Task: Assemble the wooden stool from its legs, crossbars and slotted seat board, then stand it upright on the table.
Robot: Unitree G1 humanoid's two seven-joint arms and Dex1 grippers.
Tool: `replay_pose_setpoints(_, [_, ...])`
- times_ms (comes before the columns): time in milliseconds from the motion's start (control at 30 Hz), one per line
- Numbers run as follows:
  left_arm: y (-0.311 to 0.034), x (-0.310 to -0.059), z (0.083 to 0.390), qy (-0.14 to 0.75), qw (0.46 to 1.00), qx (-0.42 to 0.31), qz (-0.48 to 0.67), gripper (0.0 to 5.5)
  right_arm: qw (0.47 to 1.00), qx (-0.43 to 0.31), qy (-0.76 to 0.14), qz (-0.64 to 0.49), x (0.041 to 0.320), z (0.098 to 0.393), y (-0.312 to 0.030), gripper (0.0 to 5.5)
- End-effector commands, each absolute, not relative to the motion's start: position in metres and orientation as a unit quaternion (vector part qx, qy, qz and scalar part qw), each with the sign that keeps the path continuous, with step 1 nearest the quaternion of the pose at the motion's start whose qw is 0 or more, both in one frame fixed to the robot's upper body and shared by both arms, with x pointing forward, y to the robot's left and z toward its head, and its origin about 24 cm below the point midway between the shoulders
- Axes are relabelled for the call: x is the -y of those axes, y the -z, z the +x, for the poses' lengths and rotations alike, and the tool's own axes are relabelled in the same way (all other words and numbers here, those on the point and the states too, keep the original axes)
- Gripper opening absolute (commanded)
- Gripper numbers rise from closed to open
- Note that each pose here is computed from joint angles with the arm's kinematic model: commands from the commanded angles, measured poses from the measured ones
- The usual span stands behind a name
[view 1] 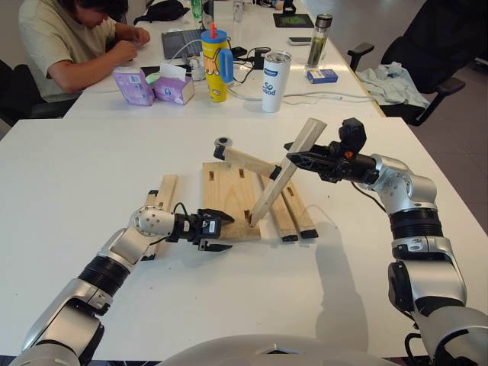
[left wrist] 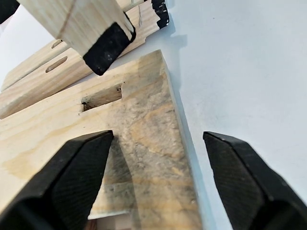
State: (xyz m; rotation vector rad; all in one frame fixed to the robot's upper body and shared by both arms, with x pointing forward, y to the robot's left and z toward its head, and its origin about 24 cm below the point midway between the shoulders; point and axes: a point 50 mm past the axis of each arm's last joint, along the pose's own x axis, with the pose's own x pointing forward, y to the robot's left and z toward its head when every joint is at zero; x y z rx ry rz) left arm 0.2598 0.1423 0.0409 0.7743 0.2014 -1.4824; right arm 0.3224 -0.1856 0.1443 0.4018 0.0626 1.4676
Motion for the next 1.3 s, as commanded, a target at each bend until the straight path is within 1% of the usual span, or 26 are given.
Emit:
replay_pose_setpoints(33, [-0.002, -0.157, 0.236, 0.69, 0.612, -0.195, 0.333, 3.48, 0.716, -0.017, -0.679, 0.162, 0.177, 0.328, -0.151, 2.07])
replay_pose_setpoints(233, [-0.001, -0.156, 0.236, 0.699, 0.602, -0.193, 0.334, 3.48, 0.715, -0.027, -0.685, 0.139, 0.168, 0.338, -0.145, 2.07])
replay_pose_setpoints(433, [0.002, -0.153, 0.231, 0.705, 0.595, -0.193, 0.334, 3.48, 0.728, -0.031, -0.682, 0.061, 0.165, 0.347, -0.141, 2.07])
replay_pose_setpoints(667, [0.016, -0.15, 0.21, 0.722, 0.571, -0.204, 0.331, 3.48, 0.695, -0.029, -0.718, -0.033, 0.151, 0.349, -0.153, 2.07])
replay_pose_setpoints(800, [0.023, -0.148, 0.206, 0.722, 0.57, -0.208, 0.331, 3.48, 0.674, -0.047, -0.733, -0.082, 0.147, 0.34, -0.14, 2.07])
replay_pose_setpoints(833, [0.024, -0.149, 0.207, 0.72, 0.572, -0.209, 0.332, 3.48, 0.668, -0.053, -0.735, -0.104, 0.148, 0.335, -0.133, 2.07])
replay_pose_setpoints(933, [0.026, -0.149, 0.209, 0.707, 0.592, -0.211, 0.324, 3.48, 0.656, -0.062, -0.743, -0.117, 0.148, 0.318, -0.113, 2.07])
replay_pose_setpoints(1000, [0.027, -0.147, 0.209, 0.698, 0.612, -0.211, 0.305, 3.48, 0.659, -0.064, -0.74, -0.117, 0.149, 0.31, -0.106, 2.07])
replay_pose_setpoints(1167, [0.031, -0.143, 0.207, 0.673, 0.651, -0.216, 0.278, 3.48, 0.686, -0.043, -0.717, -0.118, 0.15, 0.312, -0.107, 2.07])
replay_pose_setpoints(1200, [0.032, -0.142, 0.208, 0.666, 0.658, -0.218, 0.275, 3.48, 0.692, -0.035, -0.711, -0.119, 0.149, 0.314, -0.11, 2.36])
replay_pose_setpoints(1300, [0.035, -0.141, 0.211, 0.644, 0.678, -0.227, 0.272, 3.48, 0.713, -0.003, -0.693, -0.109, 0.147, 0.32, -0.123, 2.77])
